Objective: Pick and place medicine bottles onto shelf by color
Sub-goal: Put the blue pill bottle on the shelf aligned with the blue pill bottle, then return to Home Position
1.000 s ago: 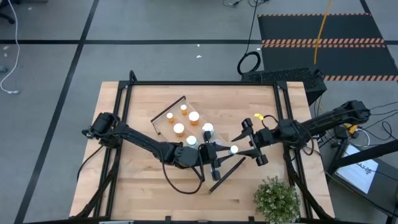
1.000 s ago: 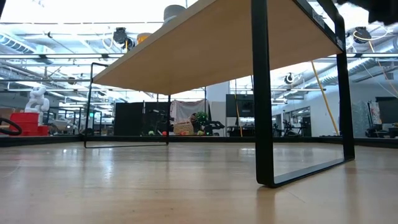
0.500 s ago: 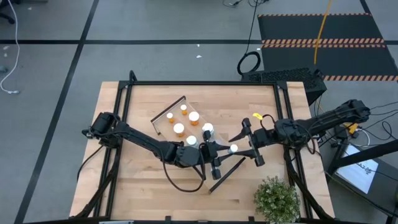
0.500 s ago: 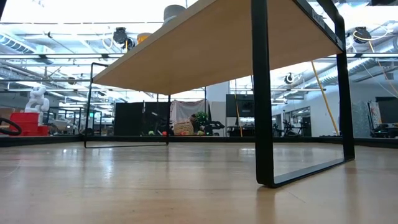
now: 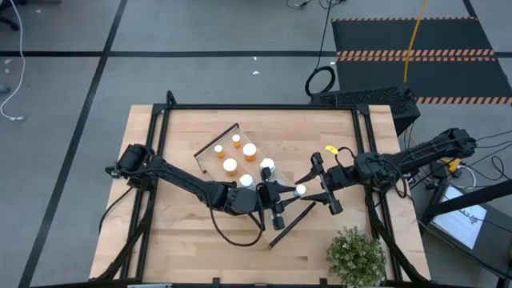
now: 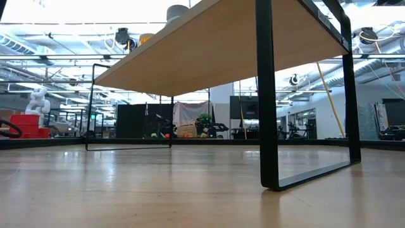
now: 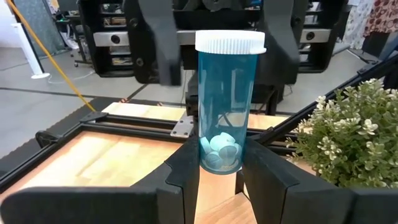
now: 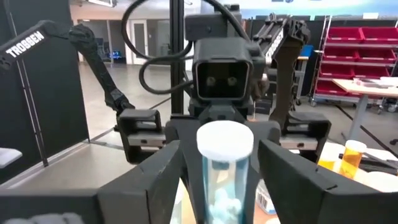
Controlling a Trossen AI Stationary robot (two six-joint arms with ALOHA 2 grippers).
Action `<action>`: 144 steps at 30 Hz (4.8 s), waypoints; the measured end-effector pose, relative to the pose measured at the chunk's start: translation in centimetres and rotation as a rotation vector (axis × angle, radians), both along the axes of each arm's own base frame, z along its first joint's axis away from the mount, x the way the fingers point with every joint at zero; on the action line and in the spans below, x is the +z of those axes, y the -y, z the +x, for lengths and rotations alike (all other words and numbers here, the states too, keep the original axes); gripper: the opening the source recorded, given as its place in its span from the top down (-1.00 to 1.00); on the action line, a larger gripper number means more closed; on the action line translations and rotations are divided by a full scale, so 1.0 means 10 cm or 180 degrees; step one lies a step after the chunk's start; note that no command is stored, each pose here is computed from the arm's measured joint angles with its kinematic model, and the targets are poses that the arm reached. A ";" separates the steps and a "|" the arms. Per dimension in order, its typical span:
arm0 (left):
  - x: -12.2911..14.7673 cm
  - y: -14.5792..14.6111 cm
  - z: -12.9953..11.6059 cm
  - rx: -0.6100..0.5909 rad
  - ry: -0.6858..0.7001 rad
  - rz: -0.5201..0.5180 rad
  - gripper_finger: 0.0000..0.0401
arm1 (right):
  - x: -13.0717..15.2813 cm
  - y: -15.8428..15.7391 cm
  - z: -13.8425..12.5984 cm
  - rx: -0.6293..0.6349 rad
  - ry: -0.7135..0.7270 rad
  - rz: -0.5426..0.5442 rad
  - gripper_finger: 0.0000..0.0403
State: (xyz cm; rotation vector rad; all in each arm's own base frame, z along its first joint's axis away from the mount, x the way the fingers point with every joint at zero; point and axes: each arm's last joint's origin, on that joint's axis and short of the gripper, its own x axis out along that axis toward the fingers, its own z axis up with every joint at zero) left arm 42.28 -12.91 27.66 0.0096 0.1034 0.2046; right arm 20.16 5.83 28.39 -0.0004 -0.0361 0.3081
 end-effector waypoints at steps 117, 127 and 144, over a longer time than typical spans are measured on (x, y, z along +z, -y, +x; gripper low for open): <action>0.66 0.37 -0.81 -0.0083 -0.0350 0.0301 -0.09 | -0.70 -0.05 0.34 0.0291 -0.0873 -0.0066 0.24; 0.66 0.37 -0.81 -0.0082 -0.0352 0.0302 -0.09 | -0.64 -0.04 0.31 0.0287 -0.0802 -0.0029 -0.15; 1.14 0.20 -1.49 0.0341 -0.0451 0.0448 -0.09 | -0.07 0.39 -0.18 -0.0294 -0.0212 -0.0016 0.00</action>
